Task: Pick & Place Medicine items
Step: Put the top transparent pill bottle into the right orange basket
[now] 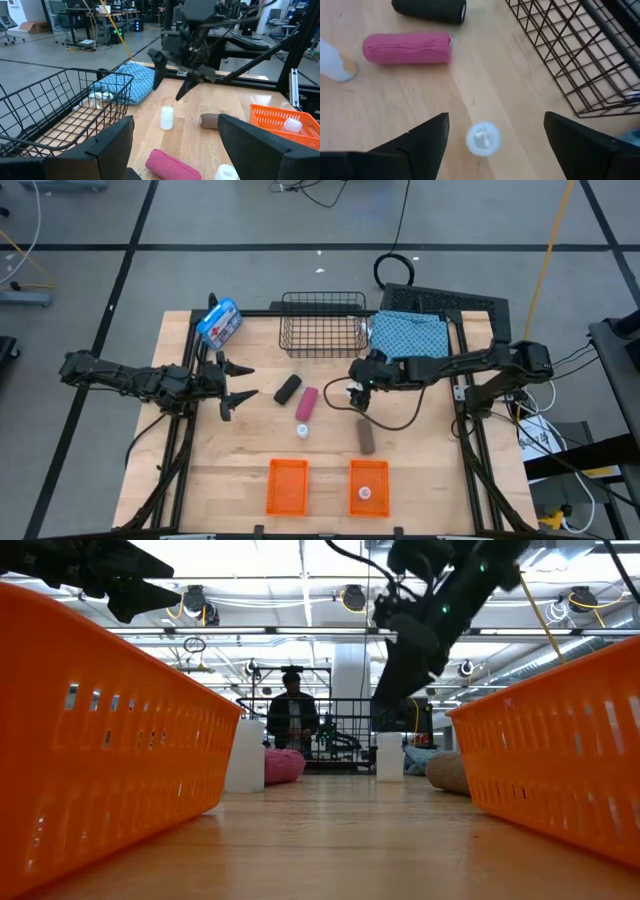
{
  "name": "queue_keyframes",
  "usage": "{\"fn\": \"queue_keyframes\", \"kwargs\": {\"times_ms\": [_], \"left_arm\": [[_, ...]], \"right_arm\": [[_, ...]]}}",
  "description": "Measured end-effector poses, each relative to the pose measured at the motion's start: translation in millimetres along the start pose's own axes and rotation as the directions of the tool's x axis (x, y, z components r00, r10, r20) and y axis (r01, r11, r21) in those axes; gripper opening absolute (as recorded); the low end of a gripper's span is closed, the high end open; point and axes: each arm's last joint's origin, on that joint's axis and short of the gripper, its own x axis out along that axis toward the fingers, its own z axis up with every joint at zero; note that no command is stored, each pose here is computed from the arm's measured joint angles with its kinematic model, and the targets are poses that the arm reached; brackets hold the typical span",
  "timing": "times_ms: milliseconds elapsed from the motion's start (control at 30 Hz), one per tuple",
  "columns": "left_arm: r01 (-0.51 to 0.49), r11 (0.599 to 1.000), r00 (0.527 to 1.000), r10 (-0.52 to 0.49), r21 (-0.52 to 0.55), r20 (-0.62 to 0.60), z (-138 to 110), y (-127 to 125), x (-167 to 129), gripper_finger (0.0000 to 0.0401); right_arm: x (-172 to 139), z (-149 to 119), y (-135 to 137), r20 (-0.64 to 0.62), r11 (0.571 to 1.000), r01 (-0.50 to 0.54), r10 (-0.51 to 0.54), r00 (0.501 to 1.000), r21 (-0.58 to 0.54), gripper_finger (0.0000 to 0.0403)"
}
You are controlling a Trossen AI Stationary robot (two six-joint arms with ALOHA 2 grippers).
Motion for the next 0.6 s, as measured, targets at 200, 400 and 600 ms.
{"fn": "queue_keyframes", "kwargs": {"times_ms": [200, 400, 600], "left_arm": [[0.0, 1.0, 1.0, 0.0, 0.0, 0.0, 0.0, 0.0, 0.0, 0.0299], [0.0, 1.0, 1.0, 0.0, 0.0, 0.0, 0.0, 0.0, 0.0, 0.0299], [0.0, 1.0, 1.0, 0.0, 0.0, 0.0, 0.0, 0.0, 0.0, 0.0299]], "right_arm": [[15.9, -23.4, -6.1, 0.055, 1.0, -0.015, 0.016, 0.998, -0.02, 0.0311], [23.4, -40.4, -8.3, 0.095, 1.0, -0.024, 0.025, 0.995, -0.02, 0.0309], [29.3, -45.8, -8.1, 0.102, 1.0, -0.027, 0.027, 0.994, -0.007, 0.0309]]}}
